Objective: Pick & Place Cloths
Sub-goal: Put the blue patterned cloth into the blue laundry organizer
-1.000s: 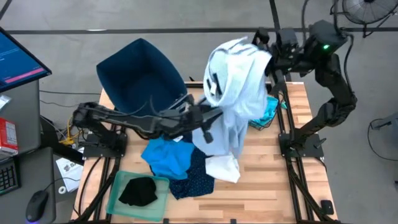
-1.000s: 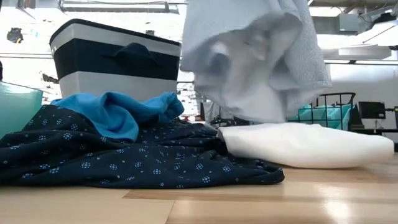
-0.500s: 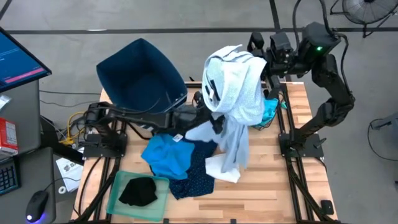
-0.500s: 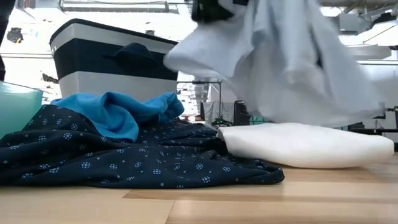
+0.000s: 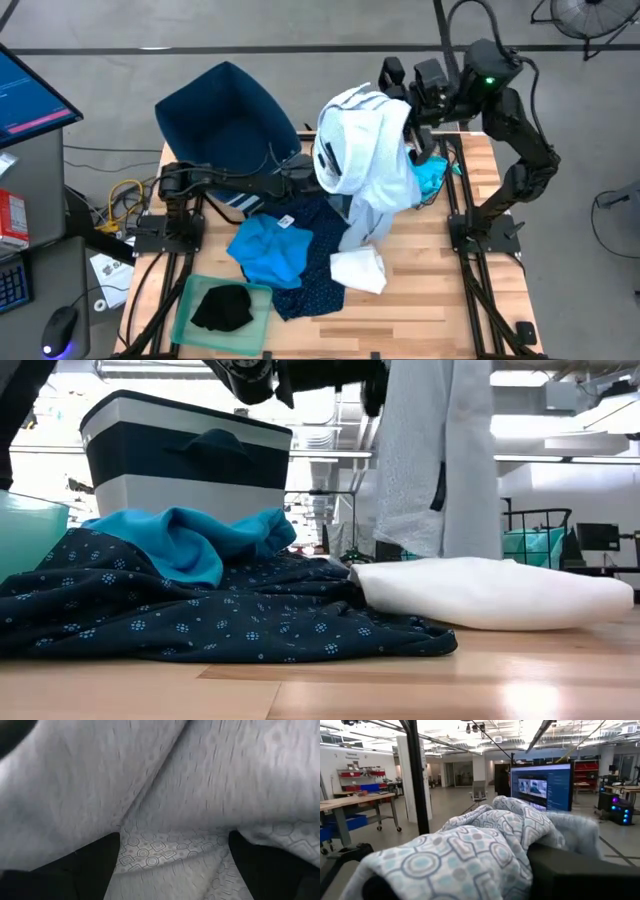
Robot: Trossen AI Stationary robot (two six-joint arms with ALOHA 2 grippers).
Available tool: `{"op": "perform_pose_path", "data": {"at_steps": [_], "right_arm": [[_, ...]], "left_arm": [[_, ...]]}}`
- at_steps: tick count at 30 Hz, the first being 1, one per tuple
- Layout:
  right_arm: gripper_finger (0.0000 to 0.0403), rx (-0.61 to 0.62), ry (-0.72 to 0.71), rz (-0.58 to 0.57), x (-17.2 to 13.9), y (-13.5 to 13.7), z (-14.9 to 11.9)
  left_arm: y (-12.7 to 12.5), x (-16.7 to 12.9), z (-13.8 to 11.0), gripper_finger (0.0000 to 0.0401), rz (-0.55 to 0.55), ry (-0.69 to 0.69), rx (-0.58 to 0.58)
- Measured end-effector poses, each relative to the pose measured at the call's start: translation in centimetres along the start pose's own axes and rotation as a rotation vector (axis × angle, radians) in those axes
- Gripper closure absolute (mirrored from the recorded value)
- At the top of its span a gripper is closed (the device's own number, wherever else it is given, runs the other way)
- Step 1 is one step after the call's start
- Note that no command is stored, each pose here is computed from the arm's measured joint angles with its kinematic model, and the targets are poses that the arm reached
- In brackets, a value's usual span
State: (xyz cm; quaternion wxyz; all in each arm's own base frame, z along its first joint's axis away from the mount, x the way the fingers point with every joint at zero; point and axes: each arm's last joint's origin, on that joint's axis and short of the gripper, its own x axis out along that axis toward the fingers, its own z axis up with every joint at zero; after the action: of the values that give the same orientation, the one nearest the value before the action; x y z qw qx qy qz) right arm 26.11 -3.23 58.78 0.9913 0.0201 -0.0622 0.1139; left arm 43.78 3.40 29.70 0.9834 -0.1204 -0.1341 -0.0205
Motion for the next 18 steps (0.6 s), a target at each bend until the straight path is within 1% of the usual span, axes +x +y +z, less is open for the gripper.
{"op": "perform_pose_path", "data": {"at_steps": [2,5,10,12,15,18], "right_arm": [[0.0403,0.000,0.009,-0.009,0.1,-0.7,-0.2],[0.0403,-0.002,0.003,-0.018,0.6,-2.0,-0.5],[0.0403,0.019,-0.012,-0.050,1.0,-4.8,-1.0],[0.0403,0.028,-0.026,-0.066,0.9,-6.0,-1.0],[0.0403,0.039,-0.024,-0.111,0.3,-7.5,-1.1],[0.0403,0.013,-0.043,-0.152,-0.6,-8.4,-0.7]], "left_arm": [[-0.6,0.0,0.5,0.0036,-0.090,-0.058,-0.041],[-1.4,-0.2,1.6,0.0036,-0.189,-0.130,-0.086],[-2.7,0.2,2.9,0.0038,-0.350,-0.141,-0.137],[-3.5,0.5,3.7,0.0045,-0.386,-0.162,-0.153],[-4.5,0.7,4.6,0.0079,-0.425,-0.181,-0.154],[-5.2,0.6,5.9,0.0138,-0.447,-0.214,-0.151]]}}
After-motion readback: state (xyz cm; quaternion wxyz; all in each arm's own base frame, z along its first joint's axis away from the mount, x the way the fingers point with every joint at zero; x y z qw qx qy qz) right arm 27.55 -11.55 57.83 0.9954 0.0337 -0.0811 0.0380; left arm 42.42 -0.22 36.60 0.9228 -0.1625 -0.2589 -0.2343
